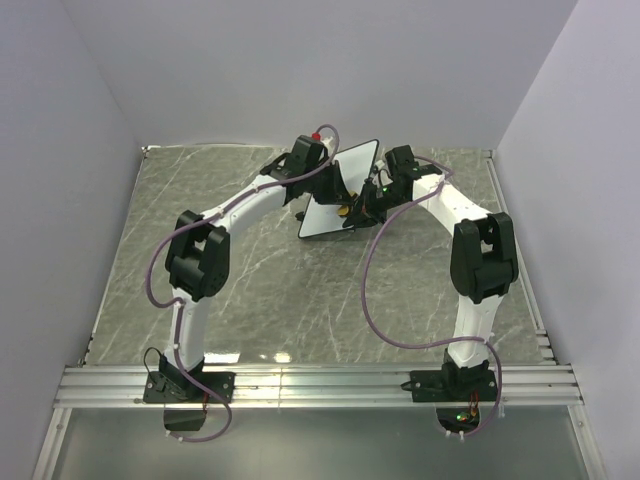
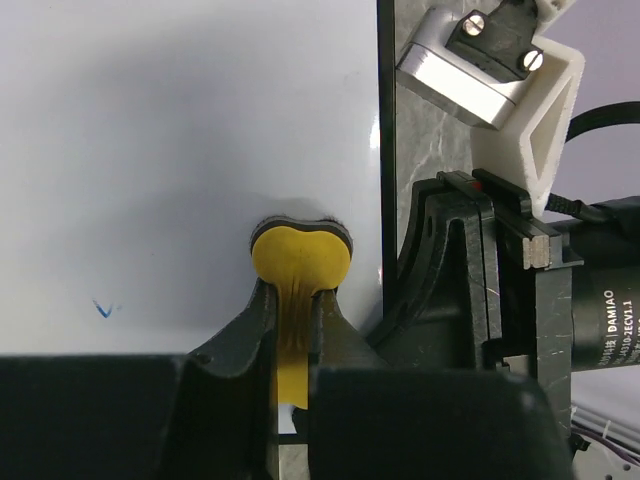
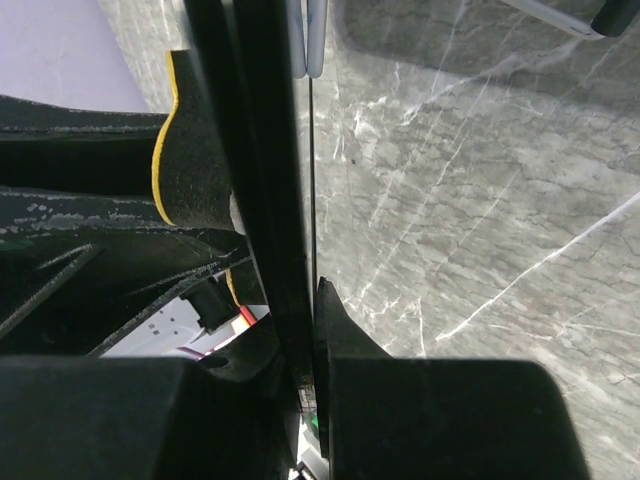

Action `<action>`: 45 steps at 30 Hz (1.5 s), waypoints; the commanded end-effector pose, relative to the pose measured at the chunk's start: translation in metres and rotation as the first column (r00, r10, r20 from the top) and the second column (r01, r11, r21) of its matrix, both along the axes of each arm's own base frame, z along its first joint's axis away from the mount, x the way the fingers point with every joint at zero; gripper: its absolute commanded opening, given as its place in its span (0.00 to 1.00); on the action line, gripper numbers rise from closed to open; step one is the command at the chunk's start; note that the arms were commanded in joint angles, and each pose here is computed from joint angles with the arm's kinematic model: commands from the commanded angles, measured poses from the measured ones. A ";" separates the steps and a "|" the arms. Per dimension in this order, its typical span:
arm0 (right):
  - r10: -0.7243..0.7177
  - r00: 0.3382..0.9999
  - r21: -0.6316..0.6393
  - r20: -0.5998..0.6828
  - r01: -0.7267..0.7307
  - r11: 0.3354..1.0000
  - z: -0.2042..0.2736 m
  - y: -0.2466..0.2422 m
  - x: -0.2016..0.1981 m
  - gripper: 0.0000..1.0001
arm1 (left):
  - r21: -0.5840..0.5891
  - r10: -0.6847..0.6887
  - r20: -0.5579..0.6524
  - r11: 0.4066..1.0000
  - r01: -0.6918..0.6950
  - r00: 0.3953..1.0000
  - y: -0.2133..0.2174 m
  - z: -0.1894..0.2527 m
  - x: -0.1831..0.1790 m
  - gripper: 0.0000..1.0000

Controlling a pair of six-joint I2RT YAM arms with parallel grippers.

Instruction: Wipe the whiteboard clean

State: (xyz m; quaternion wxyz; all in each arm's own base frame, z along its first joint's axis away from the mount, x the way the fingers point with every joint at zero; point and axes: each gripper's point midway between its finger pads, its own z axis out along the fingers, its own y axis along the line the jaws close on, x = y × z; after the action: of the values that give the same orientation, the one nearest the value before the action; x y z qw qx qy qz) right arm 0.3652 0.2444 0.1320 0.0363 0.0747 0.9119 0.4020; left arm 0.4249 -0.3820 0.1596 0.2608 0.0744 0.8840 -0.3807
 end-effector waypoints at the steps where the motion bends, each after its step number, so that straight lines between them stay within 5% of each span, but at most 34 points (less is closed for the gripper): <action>1: 0.040 0.995 -0.058 0.089 -0.034 0.998 -0.022 0.014 0.013 0.00 | -0.007 -0.152 -0.193 0.988 0.154 0.969 -0.028 -0.031 -0.065 0.00; 22: 0.030 0.995 -0.059 0.097 -0.025 0.998 -0.015 0.001 0.004 0.00 | 0.108 0.129 -0.324 0.989 -0.098 0.937 0.079 -0.141 0.006 0.00; 29: 0.031 0.994 -0.058 0.109 -0.025 0.998 -0.013 0.000 0.007 0.00 | 0.023 0.059 -0.241 0.998 -0.055 0.969 0.056 -0.091 0.022 0.00; 37: 0.033 0.995 -0.053 0.090 -0.028 0.998 -0.021 0.000 0.006 0.00 | -0.153 -0.224 -0.145 0.967 0.202 0.964 -0.013 -0.019 -0.028 0.00; 45: 0.005 0.995 -0.085 0.100 0.004 0.996 -0.019 -0.004 0.015 0.00 | -0.233 -0.103 -0.102 0.969 0.077 0.989 0.006 0.038 -0.016 0.00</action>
State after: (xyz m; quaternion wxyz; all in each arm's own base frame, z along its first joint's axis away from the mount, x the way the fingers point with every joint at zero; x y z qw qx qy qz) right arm 0.3671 0.2412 0.1311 0.0464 0.0664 0.9079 0.4113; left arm 0.4249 -0.3724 0.1600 0.2056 0.0616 0.8616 -0.4599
